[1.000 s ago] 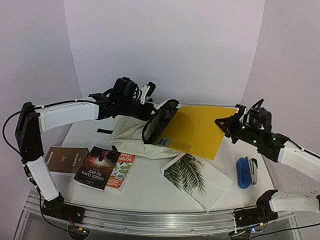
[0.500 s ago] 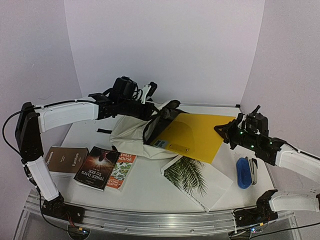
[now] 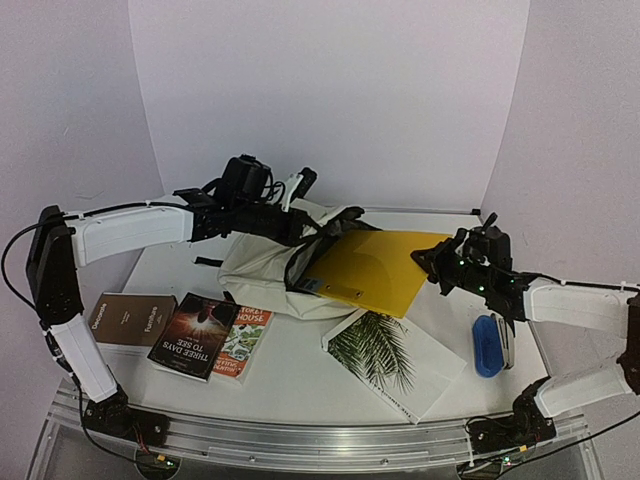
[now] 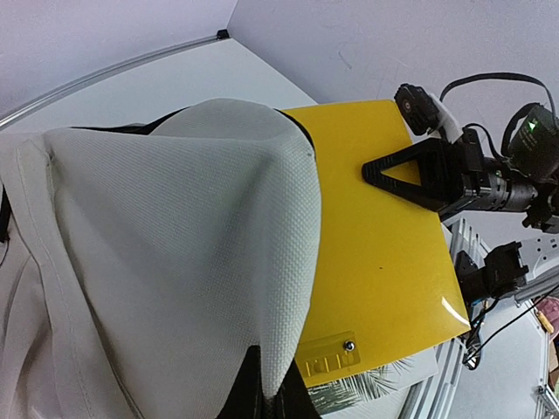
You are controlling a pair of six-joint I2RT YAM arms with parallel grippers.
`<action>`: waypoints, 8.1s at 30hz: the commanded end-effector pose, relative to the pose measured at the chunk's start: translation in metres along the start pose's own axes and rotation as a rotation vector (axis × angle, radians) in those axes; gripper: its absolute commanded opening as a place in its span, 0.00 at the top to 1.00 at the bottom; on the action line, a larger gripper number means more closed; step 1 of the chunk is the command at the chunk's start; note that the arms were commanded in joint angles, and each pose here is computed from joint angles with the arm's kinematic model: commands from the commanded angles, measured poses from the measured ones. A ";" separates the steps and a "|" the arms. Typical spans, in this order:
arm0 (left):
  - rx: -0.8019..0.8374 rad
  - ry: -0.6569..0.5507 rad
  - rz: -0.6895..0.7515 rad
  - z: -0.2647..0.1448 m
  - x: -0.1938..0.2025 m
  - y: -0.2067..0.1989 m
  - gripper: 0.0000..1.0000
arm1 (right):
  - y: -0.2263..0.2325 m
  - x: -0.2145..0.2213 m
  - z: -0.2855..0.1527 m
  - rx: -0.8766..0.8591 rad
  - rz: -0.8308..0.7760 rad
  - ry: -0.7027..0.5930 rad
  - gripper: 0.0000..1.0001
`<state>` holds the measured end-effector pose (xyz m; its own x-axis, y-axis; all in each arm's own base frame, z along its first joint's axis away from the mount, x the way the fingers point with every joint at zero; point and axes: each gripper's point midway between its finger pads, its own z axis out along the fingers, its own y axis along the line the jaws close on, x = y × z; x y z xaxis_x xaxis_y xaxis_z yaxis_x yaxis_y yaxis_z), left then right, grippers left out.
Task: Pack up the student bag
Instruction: Place the files in the student bag, then adjust the student bag at the center of the board.
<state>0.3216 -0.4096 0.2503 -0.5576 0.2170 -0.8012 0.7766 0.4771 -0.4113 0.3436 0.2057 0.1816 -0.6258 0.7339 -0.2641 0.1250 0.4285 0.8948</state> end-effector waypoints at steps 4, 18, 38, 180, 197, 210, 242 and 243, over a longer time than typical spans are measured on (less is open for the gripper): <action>0.079 -0.111 0.039 -0.025 -0.032 -0.028 1.00 | 0.071 -0.015 -0.001 -0.248 -0.026 -0.038 1.00; 0.130 -0.128 0.025 -0.026 -0.039 -0.035 1.00 | 0.057 -0.009 0.031 -0.257 -0.009 -0.023 1.00; 0.149 -0.108 -0.008 -0.018 -0.039 -0.033 1.00 | 0.004 0.004 0.145 0.080 -0.263 -0.068 1.00; -0.007 -0.132 -0.269 -0.042 -0.030 0.036 1.00 | -0.050 0.070 0.153 0.298 -0.478 0.120 0.59; -0.137 -0.254 -0.326 -0.095 -0.042 0.081 1.00 | 0.100 -0.024 0.045 0.182 -0.588 -0.177 1.00; -0.095 -0.231 -0.449 -0.056 -0.010 0.108 1.00 | 0.029 -0.060 0.036 0.374 -0.569 -0.209 1.00; -0.214 -0.057 -0.520 -0.023 0.059 0.148 0.50 | -0.012 -0.056 0.047 0.386 -0.599 -0.098 0.35; -0.226 -0.061 -0.512 -0.028 0.057 0.147 0.45 | -0.008 -0.056 0.043 0.380 -0.606 -0.098 0.32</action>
<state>0.3876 -0.3117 0.0986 -0.8938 -0.1249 -0.4307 0.2427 0.6729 -0.6988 0.4117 0.1833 0.1236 -0.6577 0.3489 -0.6676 0.1152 0.9224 0.3686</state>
